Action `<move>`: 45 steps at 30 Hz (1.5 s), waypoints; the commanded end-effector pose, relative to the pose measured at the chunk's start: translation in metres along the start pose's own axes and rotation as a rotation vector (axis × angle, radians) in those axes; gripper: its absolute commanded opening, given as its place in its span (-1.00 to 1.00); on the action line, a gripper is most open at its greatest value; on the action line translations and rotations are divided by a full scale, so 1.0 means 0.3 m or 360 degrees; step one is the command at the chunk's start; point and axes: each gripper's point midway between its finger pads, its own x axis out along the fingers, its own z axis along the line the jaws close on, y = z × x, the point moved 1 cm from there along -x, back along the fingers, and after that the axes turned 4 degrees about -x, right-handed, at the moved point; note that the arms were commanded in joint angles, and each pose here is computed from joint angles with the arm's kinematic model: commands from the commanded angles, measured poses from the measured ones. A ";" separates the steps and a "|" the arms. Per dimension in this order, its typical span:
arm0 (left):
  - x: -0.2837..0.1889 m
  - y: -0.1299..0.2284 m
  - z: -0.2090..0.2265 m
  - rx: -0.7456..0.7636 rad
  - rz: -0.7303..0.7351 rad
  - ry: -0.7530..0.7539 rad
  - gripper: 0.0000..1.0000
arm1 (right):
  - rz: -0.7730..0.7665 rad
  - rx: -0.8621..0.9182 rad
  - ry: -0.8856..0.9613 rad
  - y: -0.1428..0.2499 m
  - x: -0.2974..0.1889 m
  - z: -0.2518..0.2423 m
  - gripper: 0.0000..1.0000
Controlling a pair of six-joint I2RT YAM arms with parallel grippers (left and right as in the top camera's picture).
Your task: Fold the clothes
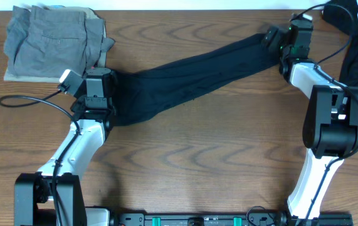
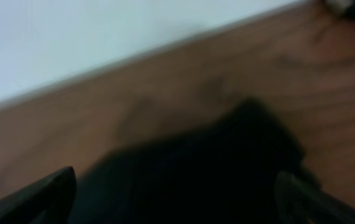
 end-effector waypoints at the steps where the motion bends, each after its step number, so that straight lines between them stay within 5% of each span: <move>1: -0.007 0.066 -0.045 0.0215 0.0218 0.0133 0.96 | -0.0055 -0.0243 -0.0234 -0.142 -0.091 0.085 0.99; 7: -0.036 0.179 -0.048 0.0476 0.0509 0.0258 0.96 | 0.0021 -0.0441 -0.0436 -0.206 -0.133 0.076 0.99; 15: -0.066 0.200 -0.006 0.0567 0.0592 0.0205 0.96 | 0.0016 -0.0526 -0.0375 -0.256 -0.136 -0.038 0.98; 45: -0.157 0.174 0.045 0.0703 0.0649 0.0138 0.96 | 0.0239 -0.0416 -0.0512 0.068 0.111 -0.145 0.97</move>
